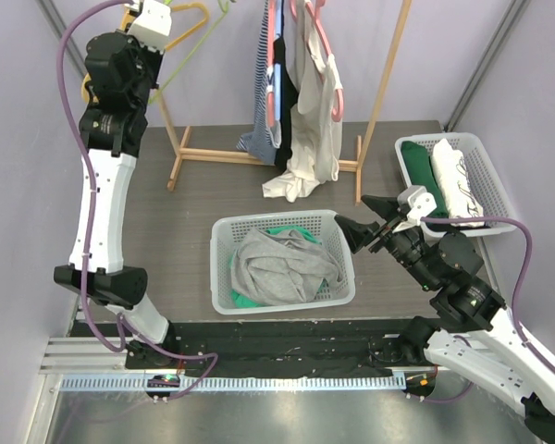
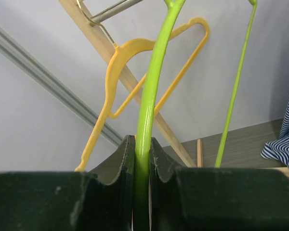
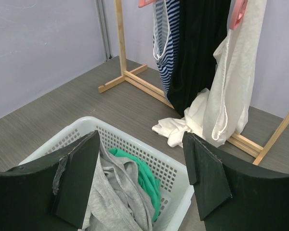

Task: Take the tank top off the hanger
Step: Place the hanger at the clothesline.

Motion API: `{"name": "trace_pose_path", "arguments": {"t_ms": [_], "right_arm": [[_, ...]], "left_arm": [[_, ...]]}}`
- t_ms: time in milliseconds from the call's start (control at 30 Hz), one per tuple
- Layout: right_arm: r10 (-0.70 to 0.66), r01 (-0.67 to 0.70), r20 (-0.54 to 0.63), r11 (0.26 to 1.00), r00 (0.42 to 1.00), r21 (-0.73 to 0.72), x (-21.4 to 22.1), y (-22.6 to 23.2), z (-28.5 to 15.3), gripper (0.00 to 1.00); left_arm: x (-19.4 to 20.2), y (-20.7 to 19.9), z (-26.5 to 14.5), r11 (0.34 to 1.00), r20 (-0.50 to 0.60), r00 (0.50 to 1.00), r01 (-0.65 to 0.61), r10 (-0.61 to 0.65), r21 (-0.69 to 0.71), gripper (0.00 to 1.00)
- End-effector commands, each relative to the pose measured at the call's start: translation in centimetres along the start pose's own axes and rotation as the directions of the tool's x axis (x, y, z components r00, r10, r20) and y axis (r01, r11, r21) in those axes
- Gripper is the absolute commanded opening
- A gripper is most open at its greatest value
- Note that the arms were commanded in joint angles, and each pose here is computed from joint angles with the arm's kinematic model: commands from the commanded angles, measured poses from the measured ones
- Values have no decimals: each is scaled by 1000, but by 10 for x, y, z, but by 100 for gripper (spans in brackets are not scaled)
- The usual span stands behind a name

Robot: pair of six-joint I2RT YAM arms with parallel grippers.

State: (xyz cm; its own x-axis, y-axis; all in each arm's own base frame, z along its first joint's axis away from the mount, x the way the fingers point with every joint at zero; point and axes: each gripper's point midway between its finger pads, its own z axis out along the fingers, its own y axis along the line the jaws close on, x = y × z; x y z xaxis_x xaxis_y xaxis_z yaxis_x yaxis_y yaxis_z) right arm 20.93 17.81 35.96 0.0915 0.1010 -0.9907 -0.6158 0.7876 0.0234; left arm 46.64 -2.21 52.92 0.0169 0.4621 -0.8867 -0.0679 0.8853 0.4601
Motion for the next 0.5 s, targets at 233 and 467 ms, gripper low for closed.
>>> {"name": "trace_pose_path", "arguments": {"t_ms": [233, 467], "right_arm": [[21, -19, 58, 999, 998, -38, -16, 7, -1, 75], [23, -20, 61, 999, 998, -44, -18, 9, -2, 74]], "left_arm": [[-22, -26, -7, 962, 32, 993, 98, -110, 255, 0], [-1, -37, -1, 957, -18, 998, 63, -60, 285, 0]]}}
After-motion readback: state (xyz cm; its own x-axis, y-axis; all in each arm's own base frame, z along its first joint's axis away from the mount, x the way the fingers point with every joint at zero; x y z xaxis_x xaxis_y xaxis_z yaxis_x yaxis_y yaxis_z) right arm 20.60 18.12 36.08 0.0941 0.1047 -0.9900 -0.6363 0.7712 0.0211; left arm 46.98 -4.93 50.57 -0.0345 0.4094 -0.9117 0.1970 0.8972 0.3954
